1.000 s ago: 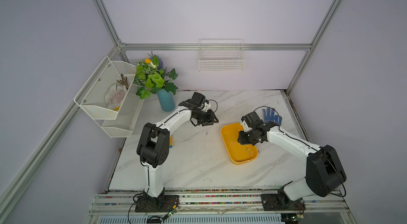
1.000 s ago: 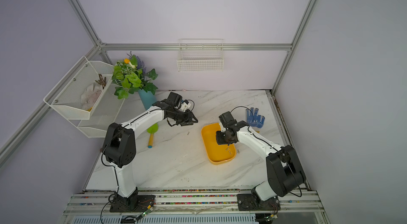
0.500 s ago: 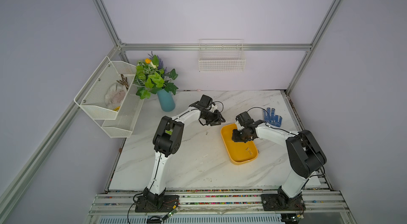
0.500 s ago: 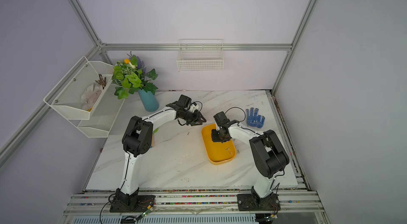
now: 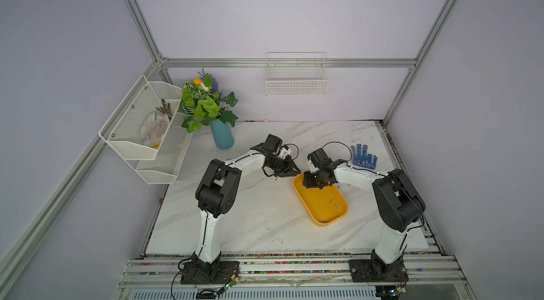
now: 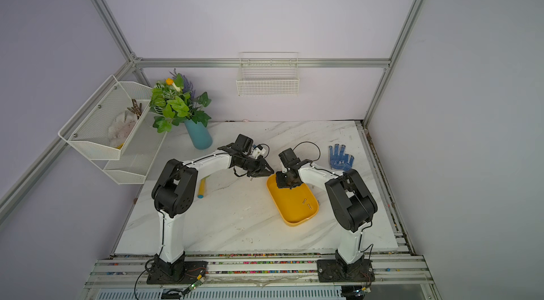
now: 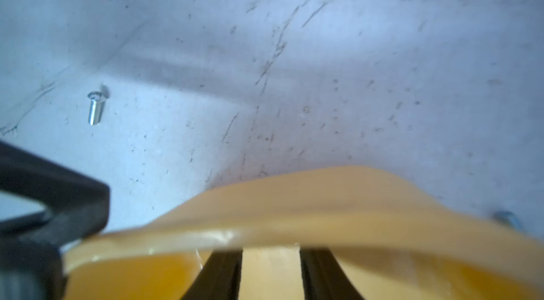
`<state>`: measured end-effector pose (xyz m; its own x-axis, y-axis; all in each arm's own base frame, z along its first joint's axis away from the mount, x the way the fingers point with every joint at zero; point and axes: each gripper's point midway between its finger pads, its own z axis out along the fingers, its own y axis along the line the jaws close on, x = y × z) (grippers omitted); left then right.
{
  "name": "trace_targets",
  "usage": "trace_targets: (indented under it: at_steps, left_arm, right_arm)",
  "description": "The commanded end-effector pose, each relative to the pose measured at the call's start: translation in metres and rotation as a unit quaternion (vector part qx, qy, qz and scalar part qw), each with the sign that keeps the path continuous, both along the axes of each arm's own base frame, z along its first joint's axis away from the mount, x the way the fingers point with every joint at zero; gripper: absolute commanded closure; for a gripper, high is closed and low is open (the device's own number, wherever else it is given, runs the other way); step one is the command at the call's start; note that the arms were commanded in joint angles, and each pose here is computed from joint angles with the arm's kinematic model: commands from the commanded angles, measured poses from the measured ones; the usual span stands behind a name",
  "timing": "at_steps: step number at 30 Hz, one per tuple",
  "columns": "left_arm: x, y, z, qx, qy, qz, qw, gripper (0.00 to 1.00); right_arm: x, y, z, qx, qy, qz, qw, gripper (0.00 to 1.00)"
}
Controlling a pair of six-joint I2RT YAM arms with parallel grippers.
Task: Take out the screws from the storage box
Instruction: Adjust the storage box at the center of the board.
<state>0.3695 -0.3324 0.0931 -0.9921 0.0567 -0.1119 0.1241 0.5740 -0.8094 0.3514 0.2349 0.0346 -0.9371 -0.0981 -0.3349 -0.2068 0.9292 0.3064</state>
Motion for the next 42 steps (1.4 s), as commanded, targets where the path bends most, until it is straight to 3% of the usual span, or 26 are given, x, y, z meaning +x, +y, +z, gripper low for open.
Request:
trace_targets:
  at_steps: [1,8,18,24,29,34,42]
  left_arm:
    - [-0.030,0.012,-0.009,-0.004,0.016,-0.011,1.000,0.73]
    - [-0.064,0.033,-0.006,0.008,0.017,-0.006,1.000,0.73]
    - [-0.087,0.051,-0.007,0.034,0.018,-0.001,0.999,0.73]
    - [-0.102,0.062,0.002,0.035,0.016,0.009,0.999,0.72]
    - [-0.092,0.063,0.021,0.031,0.002,0.015,0.999,0.71]
    - [-0.071,0.054,0.033,0.031,-0.012,0.007,0.999,0.71]
    - [-0.019,0.047,0.048,0.039,-0.050,0.028,0.998,0.71]
  right_arm:
    - [-0.005,0.021,-0.002,0.008,0.002,0.036,0.999,0.62]
    - [-0.027,0.050,-0.003,-0.007,0.003,0.105,0.994,0.60]
    - [-0.039,0.099,0.001,0.008,0.002,0.202,0.979,0.60]
    - [-0.071,0.069,-0.002,-0.022,0.028,0.180,0.983,0.61]
    - [-0.082,0.017,0.020,-0.077,0.002,0.099,0.992,0.61]
    - [-0.077,-0.034,0.038,-0.139,-0.041,0.025,0.989,0.60]
    - [-0.058,-0.055,0.023,-0.183,-0.035,0.008,0.982,0.59]
